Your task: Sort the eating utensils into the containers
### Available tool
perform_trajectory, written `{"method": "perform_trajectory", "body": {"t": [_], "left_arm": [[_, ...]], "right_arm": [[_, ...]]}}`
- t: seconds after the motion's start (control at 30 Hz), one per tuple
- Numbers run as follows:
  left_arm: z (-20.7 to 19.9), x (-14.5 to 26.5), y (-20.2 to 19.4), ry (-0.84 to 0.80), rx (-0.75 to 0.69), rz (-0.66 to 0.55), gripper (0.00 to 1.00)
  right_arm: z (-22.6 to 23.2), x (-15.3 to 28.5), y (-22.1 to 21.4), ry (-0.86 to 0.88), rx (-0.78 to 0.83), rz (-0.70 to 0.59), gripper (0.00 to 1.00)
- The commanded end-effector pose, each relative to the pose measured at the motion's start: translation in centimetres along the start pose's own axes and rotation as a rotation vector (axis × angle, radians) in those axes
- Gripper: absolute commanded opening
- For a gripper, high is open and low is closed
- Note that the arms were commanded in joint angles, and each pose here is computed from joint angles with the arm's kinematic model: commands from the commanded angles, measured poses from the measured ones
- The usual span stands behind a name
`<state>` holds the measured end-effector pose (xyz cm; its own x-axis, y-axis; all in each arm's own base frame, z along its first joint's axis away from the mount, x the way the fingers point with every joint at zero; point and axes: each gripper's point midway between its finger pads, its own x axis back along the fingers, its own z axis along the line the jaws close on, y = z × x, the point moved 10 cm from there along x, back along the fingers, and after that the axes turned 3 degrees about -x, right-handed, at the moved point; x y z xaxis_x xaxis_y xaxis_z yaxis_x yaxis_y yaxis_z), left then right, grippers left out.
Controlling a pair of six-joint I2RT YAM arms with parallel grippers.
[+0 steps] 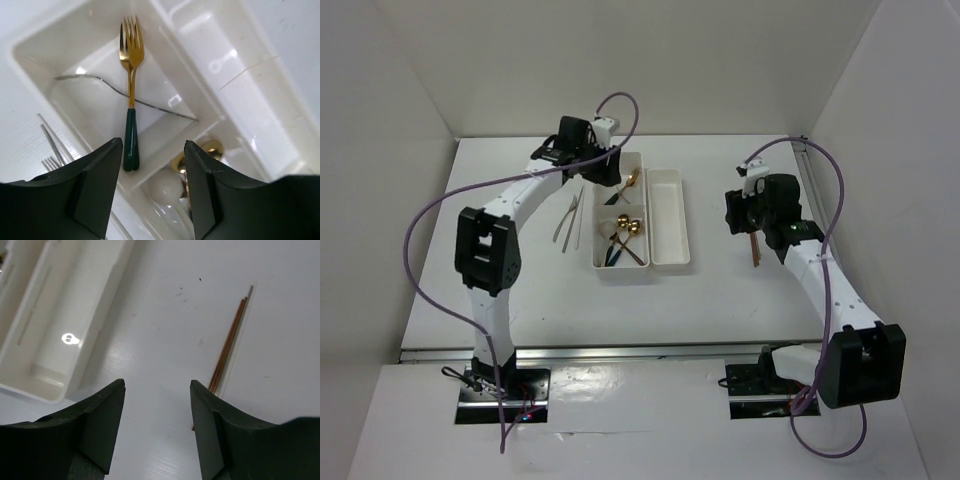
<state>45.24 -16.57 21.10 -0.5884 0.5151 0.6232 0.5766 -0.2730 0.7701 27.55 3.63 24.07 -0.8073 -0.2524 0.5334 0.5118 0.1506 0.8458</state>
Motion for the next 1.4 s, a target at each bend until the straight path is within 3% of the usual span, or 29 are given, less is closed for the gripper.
{"method": "perform_trajectory", "body": {"t": [0.0, 0.07, 0.13, 0.17, 0.23, 0.43, 0.6, 0.97, 1.37], "left_arm": [[-2.5, 8.6, 6.0, 0.022, 0.016, -0.257, 0.66], [-3.5, 12.9, 7.2, 0.067, -0.008, -0.349, 0.66], [-3.6, 14.8, 6.3, 0.139, -0.031, -0.349, 0.66], [-4.2, 17.4, 6.2, 0.168, -0.044, -0.381, 0.66], [-3.4, 18.3, 3.7, 0.221, -0.029, -0.336, 0.66], [-3.0, 21.9, -1.5, 0.320, 0.006, -0.303, 0.67], [-2.1, 22.0, -2.8, 0.330, 0.048, -0.257, 0.72], [-1.1, 23.0, -2.3, 0.361, 0.061, -0.247, 0.73], [0.2, 21.9, -2.9, 0.345, 0.112, -0.219, 0.73]], "right_arm": [[-1.1, -0.4, -1.4, -0.085, 0.041, 0.013, 0.59], [-1.5, -1.0, -2.7, -0.100, 0.039, 0.061, 0.51], [-2.5, -1.3, -3.6, -0.135, 0.030, 0.089, 0.35], [-2.9, -1.5, -4.3, -0.139, 0.015, 0.112, 0.32], [-3.3, -1.6, -5.2, -0.150, -0.010, 0.143, 0.27], [-4.9, -2.1, -7.0, -0.187, -0.073, 0.223, 0.27], [-5.9, -3.8, -7.7, -0.185, -0.097, 0.268, 0.33], [-8.3, -6.1, -8.4, -0.232, -0.119, 0.349, 0.36], [-7.0, -4.1, -10.6, -0.191, -0.141, 0.389, 0.27]]}}
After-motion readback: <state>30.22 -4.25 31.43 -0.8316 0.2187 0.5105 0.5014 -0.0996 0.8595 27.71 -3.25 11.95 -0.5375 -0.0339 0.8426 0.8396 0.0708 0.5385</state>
